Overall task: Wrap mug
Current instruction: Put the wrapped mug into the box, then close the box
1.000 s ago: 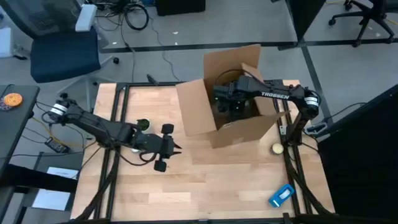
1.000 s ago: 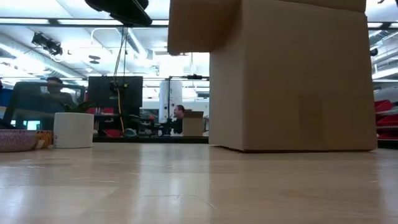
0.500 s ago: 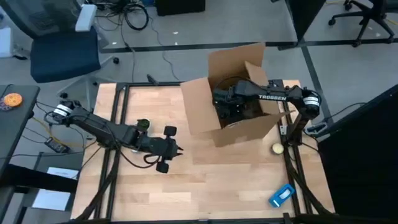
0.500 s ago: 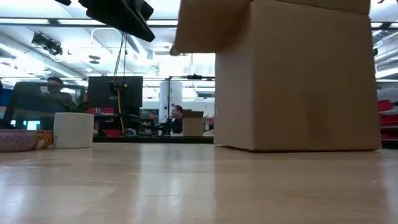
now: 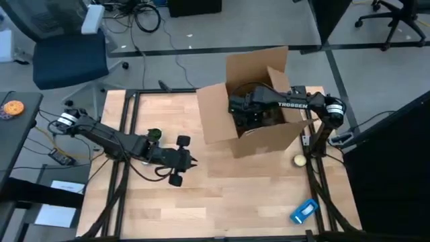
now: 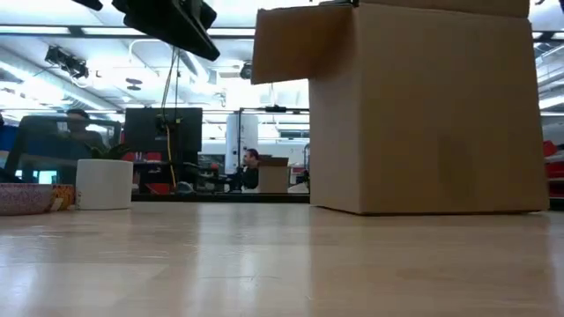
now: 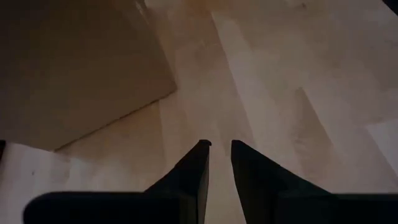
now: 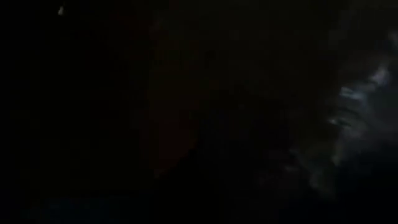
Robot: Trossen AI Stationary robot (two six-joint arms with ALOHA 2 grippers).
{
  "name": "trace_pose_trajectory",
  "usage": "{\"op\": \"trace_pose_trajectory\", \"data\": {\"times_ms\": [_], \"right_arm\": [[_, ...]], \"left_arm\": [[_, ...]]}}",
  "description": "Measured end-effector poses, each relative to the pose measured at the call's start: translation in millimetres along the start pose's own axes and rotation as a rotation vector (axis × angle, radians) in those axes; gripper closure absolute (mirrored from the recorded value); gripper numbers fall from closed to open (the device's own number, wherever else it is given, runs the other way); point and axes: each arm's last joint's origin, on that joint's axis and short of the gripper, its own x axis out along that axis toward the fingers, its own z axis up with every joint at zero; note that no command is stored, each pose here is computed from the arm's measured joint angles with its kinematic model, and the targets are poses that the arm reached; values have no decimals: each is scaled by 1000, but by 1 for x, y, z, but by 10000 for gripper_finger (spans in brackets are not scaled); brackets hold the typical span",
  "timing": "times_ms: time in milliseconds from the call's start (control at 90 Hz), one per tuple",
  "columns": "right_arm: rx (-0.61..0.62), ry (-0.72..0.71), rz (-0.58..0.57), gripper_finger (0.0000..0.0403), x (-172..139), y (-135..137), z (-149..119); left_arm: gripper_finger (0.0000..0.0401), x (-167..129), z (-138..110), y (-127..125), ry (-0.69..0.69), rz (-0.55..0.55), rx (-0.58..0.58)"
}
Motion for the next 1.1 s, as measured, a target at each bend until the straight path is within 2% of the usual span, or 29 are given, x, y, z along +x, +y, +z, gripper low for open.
{"op": "trace_pose_trajectory", "data": {"times_ms": [244, 544, 867, 1100], "right_arm": [[84, -19, -7, 276, -11, -3, 3], [130, -96, -17, 203, -35, -8, 7], [156, -252, -96, 156, -82, -7, 10], [175, -389, -205, 142, -121, -6, 9]], "left_arm": [[348, 0, 0, 0, 4, -1, 1], [348, -1, -2, 0, 35, -4, 6], [348, -13, 5, 4, 104, -8, -33], [348, -19, 4, 6, 176, -5, -95]]}}
